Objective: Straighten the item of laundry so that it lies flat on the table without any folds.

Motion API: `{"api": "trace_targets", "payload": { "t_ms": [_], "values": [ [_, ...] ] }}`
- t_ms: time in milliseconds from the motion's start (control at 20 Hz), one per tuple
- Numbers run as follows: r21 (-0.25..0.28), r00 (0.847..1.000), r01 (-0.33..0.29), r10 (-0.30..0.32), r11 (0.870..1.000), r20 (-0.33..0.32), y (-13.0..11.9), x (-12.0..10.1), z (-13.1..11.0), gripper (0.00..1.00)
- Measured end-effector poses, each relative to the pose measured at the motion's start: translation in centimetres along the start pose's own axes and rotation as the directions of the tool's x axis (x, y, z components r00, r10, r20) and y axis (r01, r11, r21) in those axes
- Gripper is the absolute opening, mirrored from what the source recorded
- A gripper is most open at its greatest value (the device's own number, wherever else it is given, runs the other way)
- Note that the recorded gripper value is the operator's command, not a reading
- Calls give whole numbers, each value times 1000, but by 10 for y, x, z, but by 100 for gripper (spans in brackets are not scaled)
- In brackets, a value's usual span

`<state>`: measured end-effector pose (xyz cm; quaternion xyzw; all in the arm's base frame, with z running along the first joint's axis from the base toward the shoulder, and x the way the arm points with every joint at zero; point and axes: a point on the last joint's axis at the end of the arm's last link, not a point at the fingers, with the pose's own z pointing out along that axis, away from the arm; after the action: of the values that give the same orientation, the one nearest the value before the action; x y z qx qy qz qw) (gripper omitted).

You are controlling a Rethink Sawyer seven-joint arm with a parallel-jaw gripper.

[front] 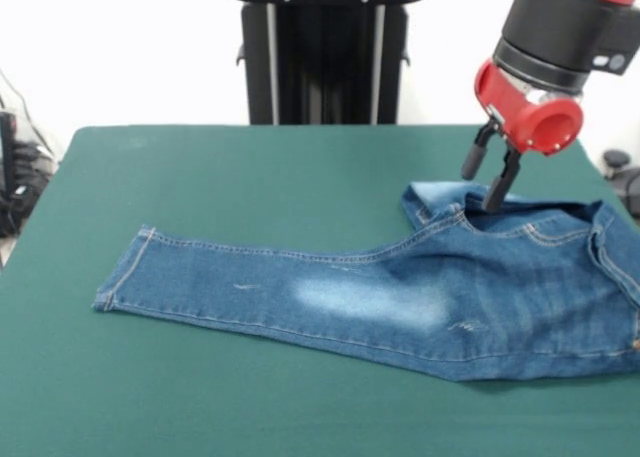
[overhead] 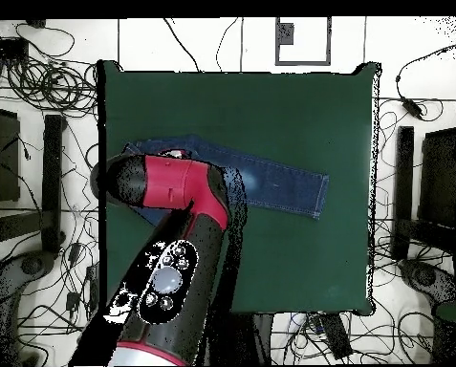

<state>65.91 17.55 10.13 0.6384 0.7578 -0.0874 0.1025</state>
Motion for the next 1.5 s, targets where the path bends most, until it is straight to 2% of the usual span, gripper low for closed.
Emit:
{"api": "trace_targets", "payload": {
  "t_ms": [450,1100,1500],
  "values": [
    [0,1000,-1,1,1000,5,0,-2,0,100],
    [-6,1000,22,-22,1000,5,-2,14,-5,100],
    [-14,1000,14,-14,1000,-2,-7,12,-18,100]
  ]
}}
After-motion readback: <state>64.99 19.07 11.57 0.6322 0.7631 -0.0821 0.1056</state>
